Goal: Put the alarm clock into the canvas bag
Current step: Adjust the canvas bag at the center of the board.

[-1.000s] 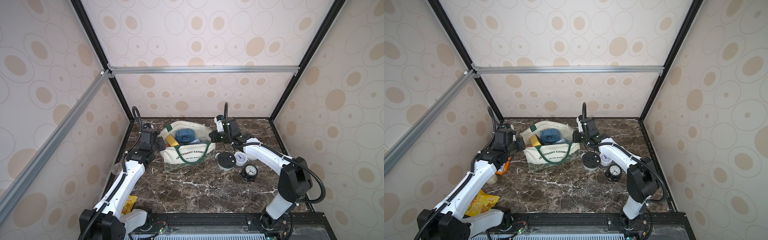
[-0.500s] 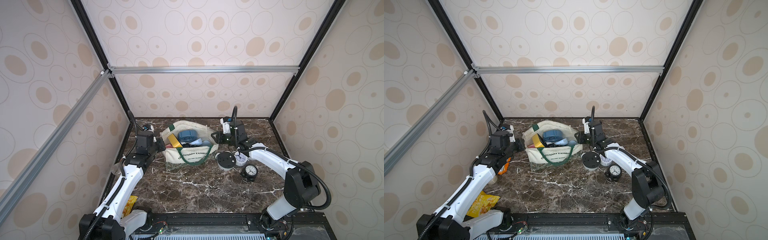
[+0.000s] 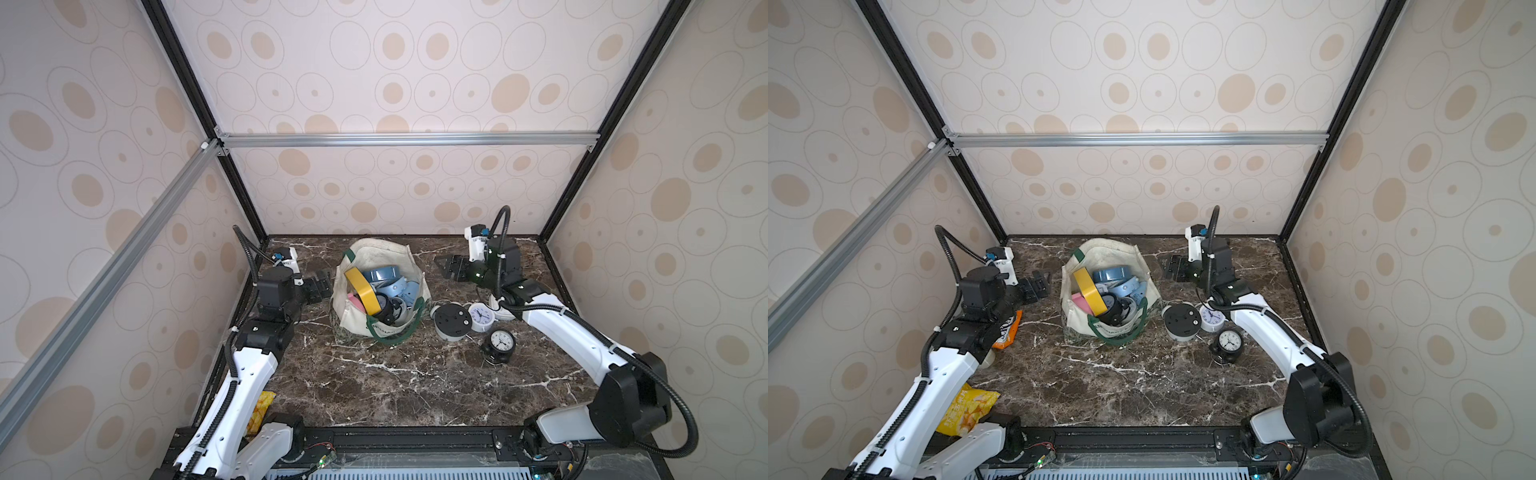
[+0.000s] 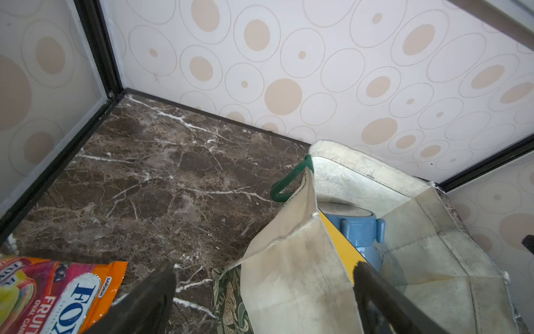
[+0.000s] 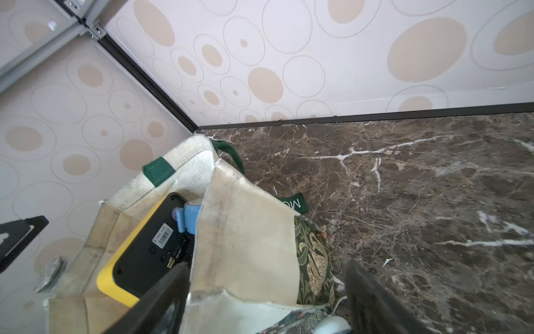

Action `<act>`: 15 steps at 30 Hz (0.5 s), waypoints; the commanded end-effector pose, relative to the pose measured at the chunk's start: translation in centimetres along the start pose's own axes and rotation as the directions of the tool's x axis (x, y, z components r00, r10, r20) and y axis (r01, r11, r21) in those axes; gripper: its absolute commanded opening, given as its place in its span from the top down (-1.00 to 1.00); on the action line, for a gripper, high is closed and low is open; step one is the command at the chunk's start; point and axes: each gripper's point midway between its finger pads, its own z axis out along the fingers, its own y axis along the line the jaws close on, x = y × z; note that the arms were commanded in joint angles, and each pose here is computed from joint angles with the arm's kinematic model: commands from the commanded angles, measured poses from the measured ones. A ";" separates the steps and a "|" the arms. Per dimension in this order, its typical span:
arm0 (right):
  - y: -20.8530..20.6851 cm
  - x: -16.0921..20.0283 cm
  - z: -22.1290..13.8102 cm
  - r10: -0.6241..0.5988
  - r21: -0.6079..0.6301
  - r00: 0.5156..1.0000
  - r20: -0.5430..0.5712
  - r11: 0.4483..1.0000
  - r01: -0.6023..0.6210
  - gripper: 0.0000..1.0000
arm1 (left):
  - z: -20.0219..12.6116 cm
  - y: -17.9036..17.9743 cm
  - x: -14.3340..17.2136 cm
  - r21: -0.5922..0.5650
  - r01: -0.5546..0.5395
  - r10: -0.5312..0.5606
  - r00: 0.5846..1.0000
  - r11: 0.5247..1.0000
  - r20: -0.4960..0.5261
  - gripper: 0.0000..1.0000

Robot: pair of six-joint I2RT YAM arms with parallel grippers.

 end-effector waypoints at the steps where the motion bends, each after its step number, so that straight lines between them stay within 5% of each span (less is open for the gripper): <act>1: -1.9 1.3 -1.7 0.026 0.068 0.999 -0.019 0.997 -0.024 -0.85 | -1.5 -1.1 -2.2 0.045 -0.025 0.022 0.998 0.999 0.063 -0.97; 6: -5.1 3.3 -2.5 0.078 0.160 0.996 -0.038 0.985 -0.070 -0.99 | -2.7 -3.7 -2.8 0.198 0.010 -0.027 0.996 0.980 0.086 -0.97; 11: -8.5 6.2 -0.5 0.144 0.237 0.982 -0.120 0.965 -0.112 -1.00 | -5.2 -8.1 -2.9 0.435 0.022 -0.055 0.997 0.900 0.063 -0.97; 15: -9.9 8.6 1.8 0.186 0.257 0.964 -0.192 0.957 -0.133 -0.94 | -7.2 -10.3 -1.0 0.489 -0.008 -0.015 0.999 0.872 0.044 -0.97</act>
